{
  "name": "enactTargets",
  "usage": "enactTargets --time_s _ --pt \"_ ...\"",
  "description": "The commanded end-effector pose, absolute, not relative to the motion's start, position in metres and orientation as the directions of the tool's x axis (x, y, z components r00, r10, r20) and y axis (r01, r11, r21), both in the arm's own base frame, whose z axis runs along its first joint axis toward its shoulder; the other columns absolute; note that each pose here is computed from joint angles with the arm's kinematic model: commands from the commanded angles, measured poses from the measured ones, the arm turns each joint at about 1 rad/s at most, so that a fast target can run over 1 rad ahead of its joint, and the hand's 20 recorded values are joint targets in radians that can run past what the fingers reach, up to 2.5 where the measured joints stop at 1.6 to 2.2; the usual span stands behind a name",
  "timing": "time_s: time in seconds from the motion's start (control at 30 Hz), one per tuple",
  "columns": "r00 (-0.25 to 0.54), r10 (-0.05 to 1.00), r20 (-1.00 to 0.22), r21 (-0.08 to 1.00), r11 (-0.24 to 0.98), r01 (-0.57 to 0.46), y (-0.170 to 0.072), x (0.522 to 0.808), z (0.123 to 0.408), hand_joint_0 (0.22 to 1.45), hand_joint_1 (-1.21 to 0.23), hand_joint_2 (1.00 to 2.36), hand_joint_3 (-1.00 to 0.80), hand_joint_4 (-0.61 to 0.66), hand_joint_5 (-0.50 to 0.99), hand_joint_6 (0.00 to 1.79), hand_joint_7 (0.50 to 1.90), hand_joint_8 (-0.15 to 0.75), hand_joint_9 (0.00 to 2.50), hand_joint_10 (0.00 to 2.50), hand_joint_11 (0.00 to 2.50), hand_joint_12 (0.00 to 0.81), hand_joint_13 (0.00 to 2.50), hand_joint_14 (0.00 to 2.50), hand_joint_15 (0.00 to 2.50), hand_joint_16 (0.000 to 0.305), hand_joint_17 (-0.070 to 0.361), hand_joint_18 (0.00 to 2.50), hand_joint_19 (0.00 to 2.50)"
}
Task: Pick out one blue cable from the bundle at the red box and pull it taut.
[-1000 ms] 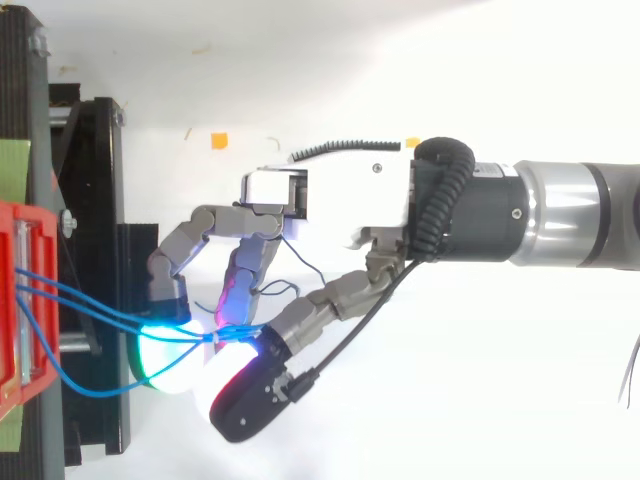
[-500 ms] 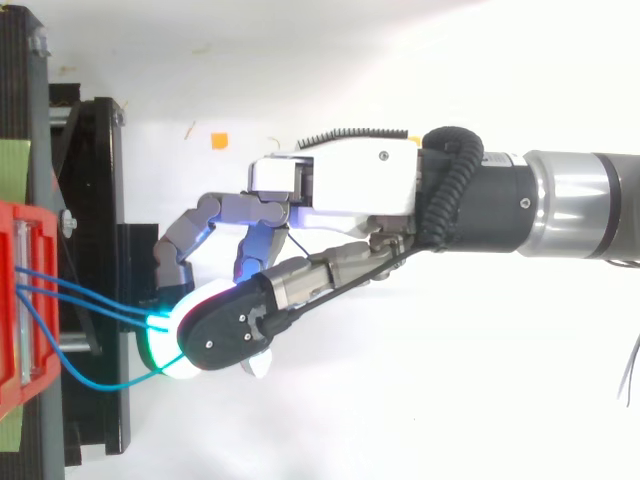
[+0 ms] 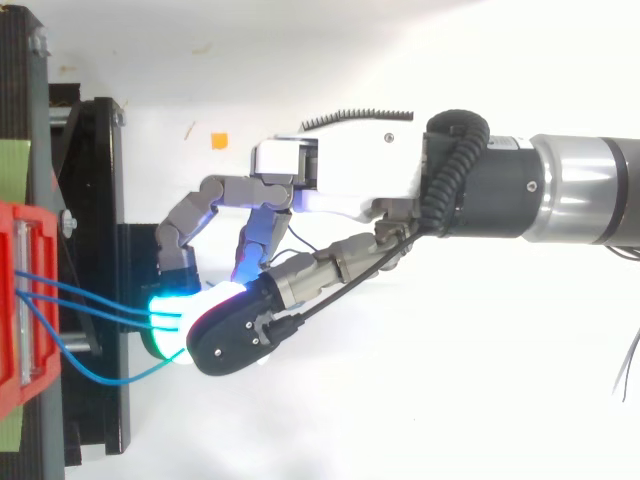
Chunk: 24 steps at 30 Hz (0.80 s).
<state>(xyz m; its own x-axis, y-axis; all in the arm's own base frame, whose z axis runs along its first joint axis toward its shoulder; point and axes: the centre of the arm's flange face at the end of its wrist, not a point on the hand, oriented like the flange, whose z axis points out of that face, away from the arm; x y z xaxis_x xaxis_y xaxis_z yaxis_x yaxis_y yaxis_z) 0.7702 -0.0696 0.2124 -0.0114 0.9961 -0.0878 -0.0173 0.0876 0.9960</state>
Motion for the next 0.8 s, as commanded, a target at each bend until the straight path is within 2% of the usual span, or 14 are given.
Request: enactTargets --time_s 0.0,0.23,0.5,0.77 --pt "-0.009 0.996 -0.089 0.996 0.089 -0.018 -0.072 0.7693 0.2159 0.62 -0.67 1.02 -0.28 0.04 -0.13 0.91 0.93 0.308 1.27 0.02 0.71 0.362 1.13 0.02 0.59 0.048 0.108 0.91 0.59" --pt "-0.012 0.995 -0.096 0.995 0.096 -0.003 -0.0752 0.7655 0.2224 0.65 -0.72 1.02 -0.28 0.05 -0.13 0.92 0.92 0.306 1.24 0.02 0.72 0.36 1.12 0.02 0.59 0.047 0.107 0.9 0.58" --pt "-0.014 0.996 -0.09 0.996 0.09 0.014 -0.0754 0.7639 0.2208 0.69 -0.79 1.02 -0.3 -0.01 -0.14 0.92 0.99 0.307 1.23 0.02 0.72 0.36 1.12 0.02 0.58 0.047 0.106 0.92 0.56" --pt "-0.013 0.997 -0.075 0.997 0.075 0.014 -0.0754 0.7639 0.2208 0.65 -0.68 1.0 -0.48 0.06 -0.13 0.93 0.95 0.315 1.29 0.02 0.73 0.362 1.14 0.02 0.58 0.047 0.107 0.92 0.58"
